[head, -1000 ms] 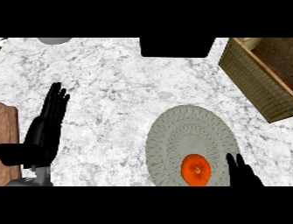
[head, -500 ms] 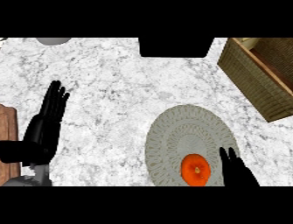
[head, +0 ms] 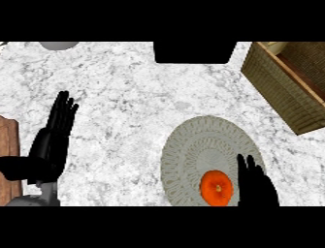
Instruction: Pick the squash from the placemat and place it in the basket
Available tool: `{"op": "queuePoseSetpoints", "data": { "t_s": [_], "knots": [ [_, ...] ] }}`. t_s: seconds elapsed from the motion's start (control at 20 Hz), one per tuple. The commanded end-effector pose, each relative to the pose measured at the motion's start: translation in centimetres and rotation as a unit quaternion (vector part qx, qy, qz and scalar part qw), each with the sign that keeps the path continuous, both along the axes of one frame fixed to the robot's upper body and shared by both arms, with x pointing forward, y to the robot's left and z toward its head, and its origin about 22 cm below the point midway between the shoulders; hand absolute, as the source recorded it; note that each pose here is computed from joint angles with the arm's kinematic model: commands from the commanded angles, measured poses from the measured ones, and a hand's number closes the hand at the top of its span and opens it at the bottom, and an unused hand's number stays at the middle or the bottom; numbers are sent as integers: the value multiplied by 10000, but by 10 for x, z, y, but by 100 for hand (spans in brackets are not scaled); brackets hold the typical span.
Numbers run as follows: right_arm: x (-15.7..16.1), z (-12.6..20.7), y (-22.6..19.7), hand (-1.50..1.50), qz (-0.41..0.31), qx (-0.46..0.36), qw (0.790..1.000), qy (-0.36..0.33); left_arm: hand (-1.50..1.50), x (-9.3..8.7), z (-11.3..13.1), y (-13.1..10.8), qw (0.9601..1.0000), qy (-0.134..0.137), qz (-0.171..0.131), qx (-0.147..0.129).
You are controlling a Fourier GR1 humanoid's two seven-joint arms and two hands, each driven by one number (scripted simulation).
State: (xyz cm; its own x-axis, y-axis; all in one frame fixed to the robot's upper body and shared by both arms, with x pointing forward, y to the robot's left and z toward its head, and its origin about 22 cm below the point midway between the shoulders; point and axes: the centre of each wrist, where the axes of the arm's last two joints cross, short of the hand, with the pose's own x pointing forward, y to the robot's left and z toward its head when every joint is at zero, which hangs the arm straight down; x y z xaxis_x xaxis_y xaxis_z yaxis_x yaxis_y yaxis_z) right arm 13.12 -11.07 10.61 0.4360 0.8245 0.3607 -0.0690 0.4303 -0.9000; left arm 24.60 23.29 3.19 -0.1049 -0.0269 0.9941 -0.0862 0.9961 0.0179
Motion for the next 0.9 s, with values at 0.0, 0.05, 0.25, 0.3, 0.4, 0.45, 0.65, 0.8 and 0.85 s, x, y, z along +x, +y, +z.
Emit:
{"op": "queuePoseSetpoints", "data": {
  "t_s": [0.0, 0.05, 0.25, 0.3, 0.4, 0.45, 0.65, 0.8, 0.85],
  "knots": [
    [15, -17, 15, -150, -739, -192, 9961, 435, 0, -4, 4, -8, 10000, -68, 51, -3],
    [24, -5, 15, -150, -782, -164, 9959, 423, 0, 6, 7, 3, 10000, -27, 0, -65],
    [23, -17, 17, -150, -729, -193, 9957, 532, 0, 3, 6, 5, 10000, 20, 49, -37],
    [15, -19, 16, -150, -755, -163, 9949, 653, 0, -10, 0, 8, 10000, 11, 30, 48],
    [18, -33, 22, -150, -768, -90, 9945, 703, 0, 8, 11, 1, 10000, 53, 64, -12],
    [34, -36, 17, -150, -807, -108, 9942, 703, 0, -7, -6, 1, 9999, 11, 48, 115],
    [16, -33, 14, -150, -719, -177, 9941, 787, 0, -3, -3, 8, 9999, 25, 97, -7],
    [20, -53, 19, -150, -774, -115, 9933, 851, 0, -25, -11, -11, 9999, 125, 48, -70],
    [41, -52, 11, -150, -791, -64, 9932, 856, 0, -3, 6, 5, 10000, -5, 29, -14]
  ]
}}
